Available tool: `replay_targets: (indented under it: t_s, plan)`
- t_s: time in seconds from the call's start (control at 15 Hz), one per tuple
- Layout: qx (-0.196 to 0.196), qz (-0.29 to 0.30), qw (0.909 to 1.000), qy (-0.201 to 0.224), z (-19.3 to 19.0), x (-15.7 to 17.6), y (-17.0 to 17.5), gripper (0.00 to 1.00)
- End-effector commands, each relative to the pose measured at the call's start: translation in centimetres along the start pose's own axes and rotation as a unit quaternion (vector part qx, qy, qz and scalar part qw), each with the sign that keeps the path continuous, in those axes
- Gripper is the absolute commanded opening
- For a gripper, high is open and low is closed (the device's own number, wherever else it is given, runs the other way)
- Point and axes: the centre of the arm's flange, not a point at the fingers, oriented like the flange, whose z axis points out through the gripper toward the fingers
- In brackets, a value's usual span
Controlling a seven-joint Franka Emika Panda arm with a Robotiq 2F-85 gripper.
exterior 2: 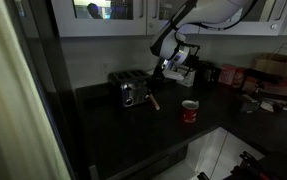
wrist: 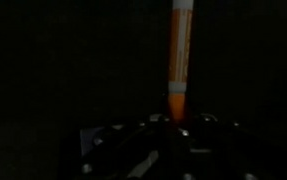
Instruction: Put the marker in the mug
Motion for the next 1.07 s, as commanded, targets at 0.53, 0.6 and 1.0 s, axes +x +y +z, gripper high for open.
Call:
replay_targets:
  t_s: [0.53, 0.6, 1.0]
  plan:
    - [-0.155, 0.169, 0.9679, 0.103, -6.1, -6.0, 2.4, 0.05]
    - [-0.175, 0.184, 0.9613, 0.107, -6.2, -6.1, 2.3, 0.05]
    - [-0.301, 0.262, 0.9084, 0.124, -6.8, -6.1, 1.0, 0.05]
